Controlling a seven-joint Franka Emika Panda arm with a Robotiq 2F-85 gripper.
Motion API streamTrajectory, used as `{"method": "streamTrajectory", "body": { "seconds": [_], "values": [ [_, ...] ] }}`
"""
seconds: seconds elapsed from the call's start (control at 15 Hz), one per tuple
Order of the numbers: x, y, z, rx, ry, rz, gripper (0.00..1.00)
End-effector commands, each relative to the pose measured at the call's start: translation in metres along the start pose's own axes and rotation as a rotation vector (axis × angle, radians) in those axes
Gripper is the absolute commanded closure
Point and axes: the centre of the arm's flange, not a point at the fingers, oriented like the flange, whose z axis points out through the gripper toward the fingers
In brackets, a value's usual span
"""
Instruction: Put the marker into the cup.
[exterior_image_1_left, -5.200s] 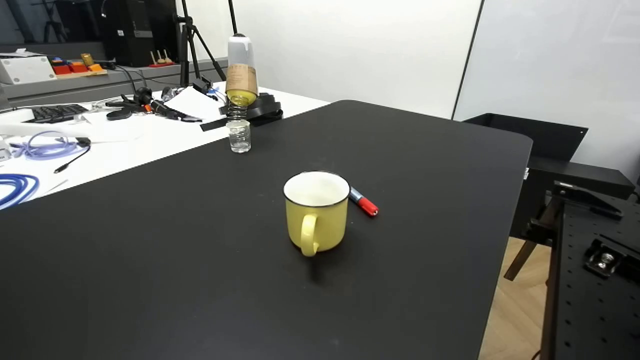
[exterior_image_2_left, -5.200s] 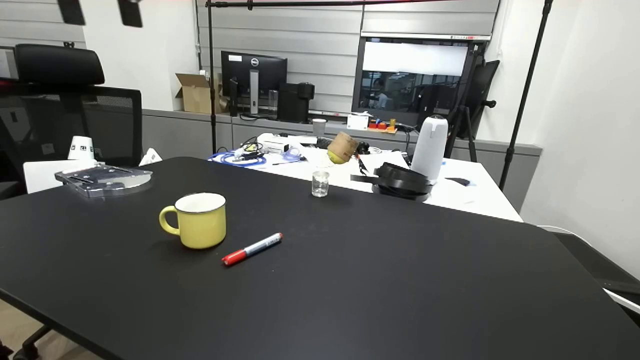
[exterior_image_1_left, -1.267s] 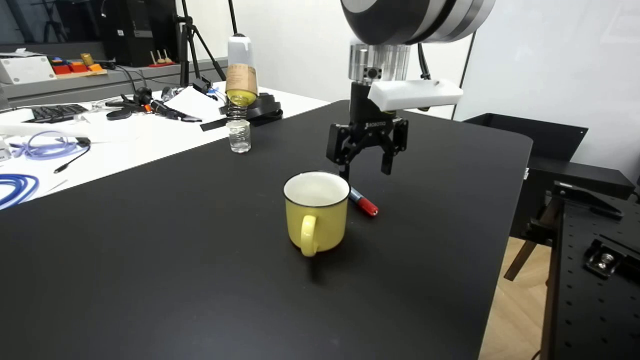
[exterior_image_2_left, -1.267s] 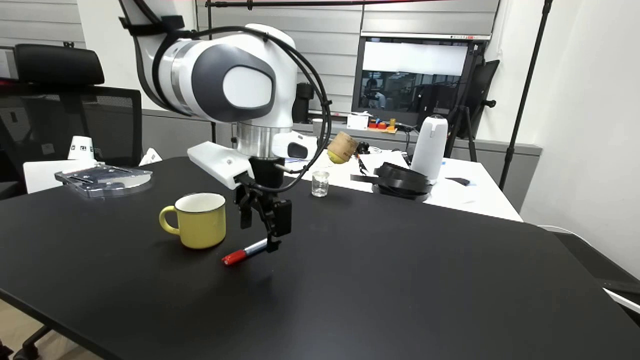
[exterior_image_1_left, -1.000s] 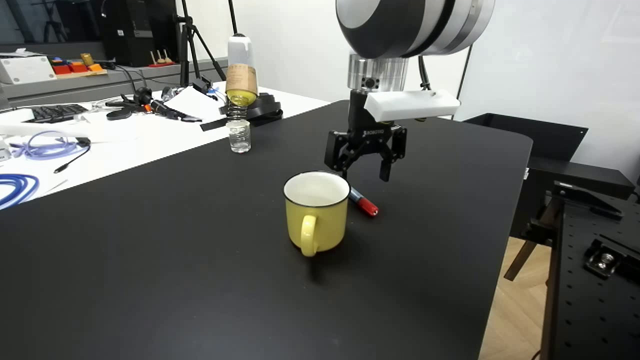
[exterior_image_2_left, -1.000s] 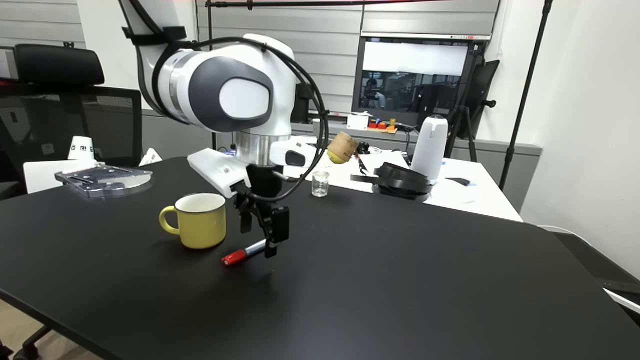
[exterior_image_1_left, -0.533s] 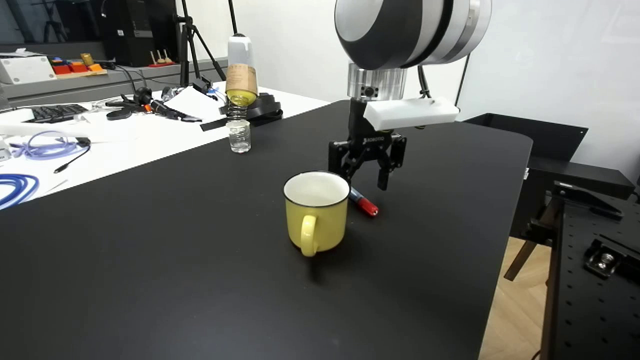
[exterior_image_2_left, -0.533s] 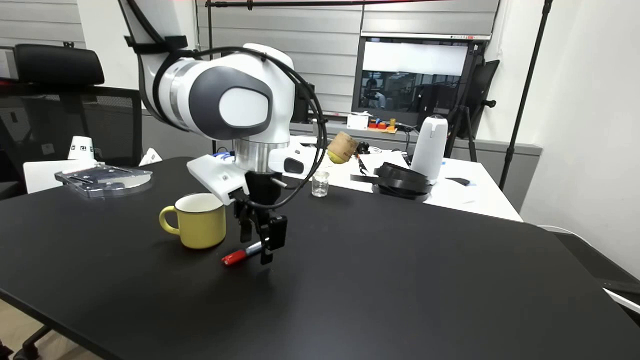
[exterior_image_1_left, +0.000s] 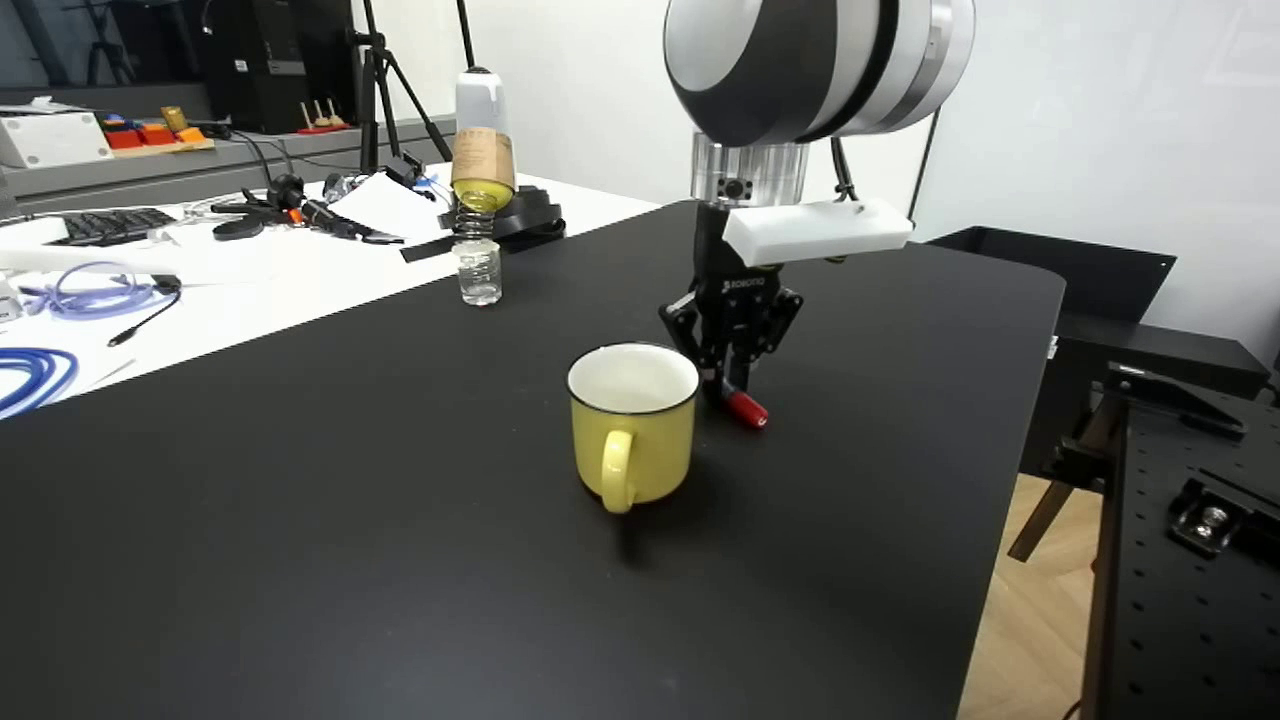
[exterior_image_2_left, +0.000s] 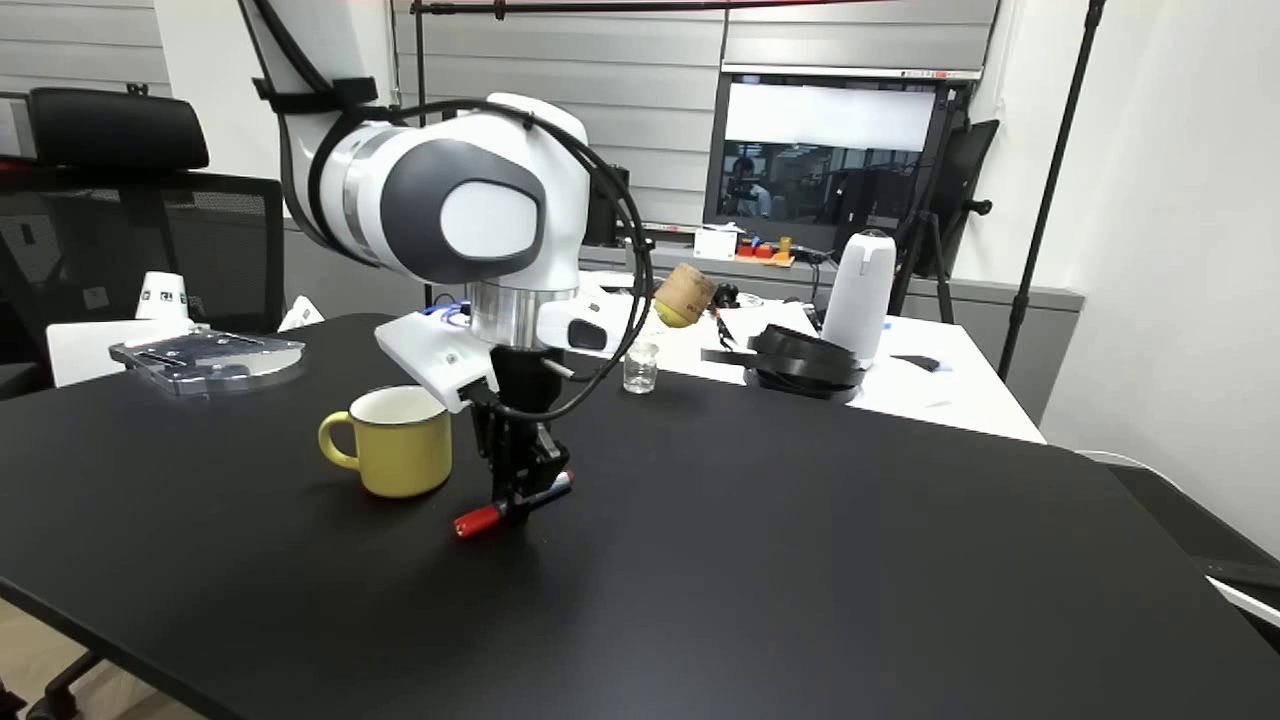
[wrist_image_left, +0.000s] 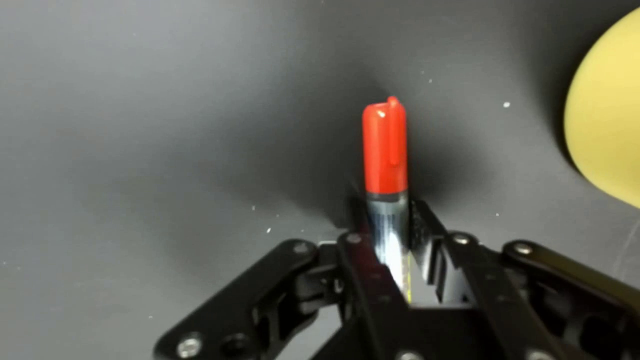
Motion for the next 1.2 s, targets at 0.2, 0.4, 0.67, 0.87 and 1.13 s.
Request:
{"method": "streamTrajectory", "body": {
  "seconds": [0.2,0.4,0.67,0.87,1.13],
  "values": [
    [0.000,-0.011,-0.017,0.005,0.017,-0.004,0.95],
    [-0.003,-0.023,-0.051,-0.035,0.045,-0.058,0.95],
    [-0.005,-0.045,-0.100,-0.120,0.027,-0.194,0.95],
    [-0.006,-0.067,-0.131,-0.112,-0.045,-0.329,0.95],
    [-0.009,-0.100,-0.160,-0.082,-0.168,-0.488,0.95]
  ]
}}
